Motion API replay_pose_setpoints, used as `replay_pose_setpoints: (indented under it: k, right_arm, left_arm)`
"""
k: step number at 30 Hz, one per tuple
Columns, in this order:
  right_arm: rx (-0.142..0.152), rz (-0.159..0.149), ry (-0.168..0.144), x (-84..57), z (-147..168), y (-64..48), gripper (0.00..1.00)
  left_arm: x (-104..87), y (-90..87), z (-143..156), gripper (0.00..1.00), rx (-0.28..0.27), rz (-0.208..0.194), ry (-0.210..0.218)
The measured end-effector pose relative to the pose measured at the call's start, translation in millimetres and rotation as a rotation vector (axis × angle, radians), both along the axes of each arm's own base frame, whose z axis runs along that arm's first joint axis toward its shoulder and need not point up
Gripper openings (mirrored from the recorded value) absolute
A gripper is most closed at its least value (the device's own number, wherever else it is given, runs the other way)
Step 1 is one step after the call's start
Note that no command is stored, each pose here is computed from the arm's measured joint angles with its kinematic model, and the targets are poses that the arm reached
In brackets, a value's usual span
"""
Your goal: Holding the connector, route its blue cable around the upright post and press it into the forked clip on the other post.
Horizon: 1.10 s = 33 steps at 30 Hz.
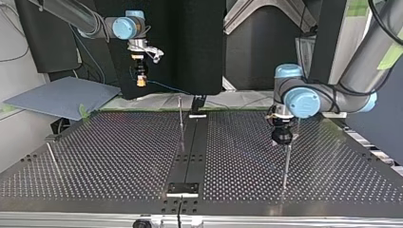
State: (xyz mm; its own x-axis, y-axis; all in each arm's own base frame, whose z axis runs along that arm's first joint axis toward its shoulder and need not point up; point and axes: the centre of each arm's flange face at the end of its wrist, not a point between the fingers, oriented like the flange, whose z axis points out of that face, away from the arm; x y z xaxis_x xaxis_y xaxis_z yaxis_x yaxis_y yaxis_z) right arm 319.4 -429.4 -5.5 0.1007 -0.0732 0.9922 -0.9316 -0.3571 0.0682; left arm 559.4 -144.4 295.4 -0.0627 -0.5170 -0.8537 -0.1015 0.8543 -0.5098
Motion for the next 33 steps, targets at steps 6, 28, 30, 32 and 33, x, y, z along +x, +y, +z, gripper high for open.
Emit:
replay_pose_setpoints:
  k: [6, 28, 30, 32, 33]
  right_arm:
    - [-0.002, 0.000, 0.001, 0.0, 0, -0.2, 0.00]
    - [-0.002, 0.003, 0.001, 0.3, -1, 0.0, 0.00]
    - [-0.002, 0.003, 0.001, 0.4, -1, 0.0, 0.00]
    - [-0.002, 0.003, 0.001, 0.4, -1, 0.1, 0.00]
    - [-0.002, 0.003, 0.001, 0.4, -1, 0.0, 0.00]
  left_arm:
    - [-5.6, -4.3, -13, 1.00, -0.056, -0.038, -0.013]
    - [-7.4, -5.4, -58, 1.00, -0.265, -0.039, -0.078]
    - [-5.3, -6.2, -69, 1.00, -0.287, -0.037, -0.066]
    - [-3.9, -6.2, -77, 1.00, -0.303, -0.031, -0.055]
    - [-3.1, -6.1, -83, 1.00, -0.311, -0.027, -0.048]
